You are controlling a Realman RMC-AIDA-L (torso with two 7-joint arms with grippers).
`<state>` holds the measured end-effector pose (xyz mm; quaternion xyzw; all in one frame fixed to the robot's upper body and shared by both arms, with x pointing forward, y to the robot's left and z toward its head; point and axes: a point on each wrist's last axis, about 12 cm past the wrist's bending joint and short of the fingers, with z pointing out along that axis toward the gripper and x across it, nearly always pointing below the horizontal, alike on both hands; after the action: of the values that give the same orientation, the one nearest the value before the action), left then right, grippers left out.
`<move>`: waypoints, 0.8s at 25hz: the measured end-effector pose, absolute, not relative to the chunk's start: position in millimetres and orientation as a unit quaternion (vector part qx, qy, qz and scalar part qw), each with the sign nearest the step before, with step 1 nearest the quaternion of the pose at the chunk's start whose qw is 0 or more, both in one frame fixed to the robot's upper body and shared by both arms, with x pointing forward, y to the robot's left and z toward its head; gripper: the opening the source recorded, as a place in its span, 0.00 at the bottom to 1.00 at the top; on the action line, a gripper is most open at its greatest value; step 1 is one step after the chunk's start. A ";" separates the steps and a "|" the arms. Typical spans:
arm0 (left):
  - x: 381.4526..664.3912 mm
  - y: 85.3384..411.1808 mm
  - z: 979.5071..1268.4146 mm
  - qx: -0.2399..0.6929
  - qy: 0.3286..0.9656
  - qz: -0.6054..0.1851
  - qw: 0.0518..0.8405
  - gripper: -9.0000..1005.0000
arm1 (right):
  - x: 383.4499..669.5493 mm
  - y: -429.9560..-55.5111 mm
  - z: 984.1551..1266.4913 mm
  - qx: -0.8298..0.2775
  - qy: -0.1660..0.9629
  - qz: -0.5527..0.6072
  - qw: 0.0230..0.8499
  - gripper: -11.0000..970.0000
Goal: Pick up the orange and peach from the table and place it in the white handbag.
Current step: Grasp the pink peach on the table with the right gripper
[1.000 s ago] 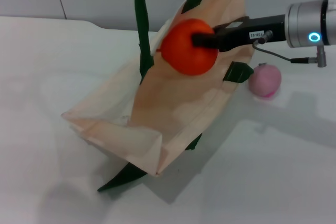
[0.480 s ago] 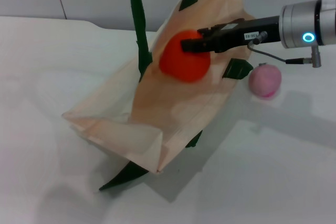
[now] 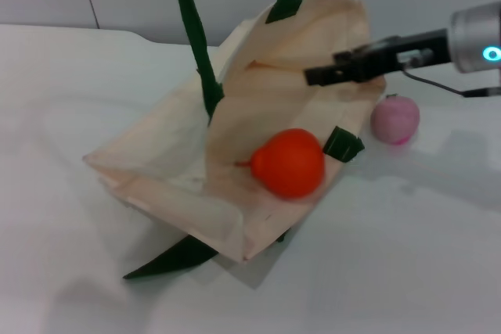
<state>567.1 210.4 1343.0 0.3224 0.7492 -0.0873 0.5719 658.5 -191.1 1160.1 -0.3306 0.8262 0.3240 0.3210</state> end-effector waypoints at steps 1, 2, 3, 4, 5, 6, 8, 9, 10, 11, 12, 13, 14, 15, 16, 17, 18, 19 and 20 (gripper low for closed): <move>567.2 212.0 1341.9 0.320 0.751 -0.085 0.571 0.13 | 659.0 -197.0 1159.9 -0.326 0.833 0.316 0.315 0.86; 567.3 214.5 1340.2 0.316 0.754 -0.080 0.570 0.13 | 659.4 -204.2 1159.6 -0.320 0.841 0.307 0.310 0.86; 567.3 216.0 1339.1 0.314 0.756 -0.078 0.569 0.13 | 659.6 -211.4 1159.8 -0.312 0.847 0.300 0.309 0.86; 567.2 218.9 1337.2 0.308 0.759 -0.075 0.569 0.13 | 659.4 -217.7 1160.9 -0.306 0.850 0.296 0.310 0.86; 567.2 220.6 1336.0 0.305 0.761 -0.073 0.568 0.13 | 659.3 -226.4 1163.6 -0.298 0.852 0.291 0.317 0.86; 567.2 222.2 1335.1 0.302 0.762 -0.072 0.569 0.13 | 658.6 -233.0 1166.9 -0.291 0.852 0.290 0.324 0.86; 567.0 225.2 1333.2 0.296 0.764 -0.069 0.569 0.13 | 656.7 -249.9 1175.8 -0.274 0.853 0.283 0.343 0.85; 566.9 225.8 1332.8 0.295 0.765 -0.069 0.569 0.13 | 655.7 -258.1 1179.9 -0.265 0.854 0.277 0.352 0.85; 566.9 226.5 1332.4 0.293 0.766 -0.068 0.568 0.13 | 654.0 -268.2 1183.8 -0.254 0.857 0.266 0.361 0.85; 566.9 227.2 1332.0 0.292 0.767 -0.067 0.568 0.13 | 652.5 -274.8 1185.1 -0.248 0.860 0.257 0.366 0.85; 566.9 228.4 1331.2 0.289 0.768 -0.066 0.567 0.13 | 650.9 -280.5 1186.1 -0.241 0.863 0.248 0.369 0.85; 566.9 229.7 1330.4 0.286 0.770 -0.064 0.566 0.13 | 649.2 -283.8 1185.6 -0.238 0.865 0.241 0.369 0.85; 566.9 230.5 1330.0 0.284 0.771 -0.063 0.566 0.13 | 647.8 -286.0 1184.8 -0.235 0.868 0.236 0.368 0.85; 567.0 232.1 1329.4 0.279 0.773 -0.062 0.566 0.13 | 646.5 -286.9 1183.8 -0.234 0.870 0.233 0.367 0.85; 567.1 233.6 1329.2 0.275 0.775 -0.061 0.566 0.13 | 645.5 -287.2 1183.1 -0.233 0.871 0.231 0.366 0.85; 567.0 234.6 1329.2 0.273 0.775 -0.061 0.567 0.13 | 644.5 -286.8 1181.4 -0.234 0.873 0.227 0.363 0.85; 566.6 235.4 1329.4 0.271 0.775 -0.060 0.568 0.13 | 643.7 -286.3 1179.8 -0.235 0.875 0.224 0.360 0.85; 566.2 236.5 1329.8 0.269 0.775 -0.059 0.570 0.13 | 643.0 -285.6 1177.7 -0.237 0.877 0.219 0.356 0.85; 565.6 237.8 1329.9 0.266 0.774 -0.059 0.571 0.13 | 642.5 -284.6 1175.5 -0.239 0.879 0.214 0.352 0.85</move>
<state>565.6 237.8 1329.9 0.2659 0.7743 -0.0586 0.5713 642.5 -284.6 1175.5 -0.2389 0.8794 0.2139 0.3520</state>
